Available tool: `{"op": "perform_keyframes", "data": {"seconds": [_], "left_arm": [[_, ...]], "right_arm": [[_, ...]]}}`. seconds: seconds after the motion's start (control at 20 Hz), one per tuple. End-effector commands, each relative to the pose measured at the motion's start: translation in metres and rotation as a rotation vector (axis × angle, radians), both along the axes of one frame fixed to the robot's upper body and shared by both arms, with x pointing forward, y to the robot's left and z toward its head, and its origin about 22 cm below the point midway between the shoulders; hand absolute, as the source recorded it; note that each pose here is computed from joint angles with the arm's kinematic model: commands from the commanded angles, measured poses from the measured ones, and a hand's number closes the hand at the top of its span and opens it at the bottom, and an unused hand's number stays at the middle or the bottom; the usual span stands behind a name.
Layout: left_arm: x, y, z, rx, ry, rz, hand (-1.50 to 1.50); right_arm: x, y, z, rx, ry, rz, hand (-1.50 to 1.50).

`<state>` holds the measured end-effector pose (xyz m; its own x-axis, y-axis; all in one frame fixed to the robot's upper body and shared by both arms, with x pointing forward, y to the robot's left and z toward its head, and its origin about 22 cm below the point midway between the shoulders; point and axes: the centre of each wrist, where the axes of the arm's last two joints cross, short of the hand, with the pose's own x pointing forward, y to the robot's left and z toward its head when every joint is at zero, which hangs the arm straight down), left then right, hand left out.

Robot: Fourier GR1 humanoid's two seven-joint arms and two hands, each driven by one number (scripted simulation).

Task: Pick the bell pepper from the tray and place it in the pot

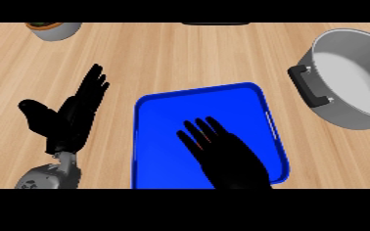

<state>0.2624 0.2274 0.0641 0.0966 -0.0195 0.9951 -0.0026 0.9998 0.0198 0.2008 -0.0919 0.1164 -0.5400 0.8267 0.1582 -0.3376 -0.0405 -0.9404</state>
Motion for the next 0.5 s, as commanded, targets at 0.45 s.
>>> {"op": "perform_keyframes", "data": {"seconds": [0.45], "left_arm": [[-0.009, 0.022, -0.01, -0.012, 0.004, -0.002, 0.0]], "right_arm": [[0.031, 0.028, -0.045, -0.117, -0.002, -0.082, -1.5]]}}
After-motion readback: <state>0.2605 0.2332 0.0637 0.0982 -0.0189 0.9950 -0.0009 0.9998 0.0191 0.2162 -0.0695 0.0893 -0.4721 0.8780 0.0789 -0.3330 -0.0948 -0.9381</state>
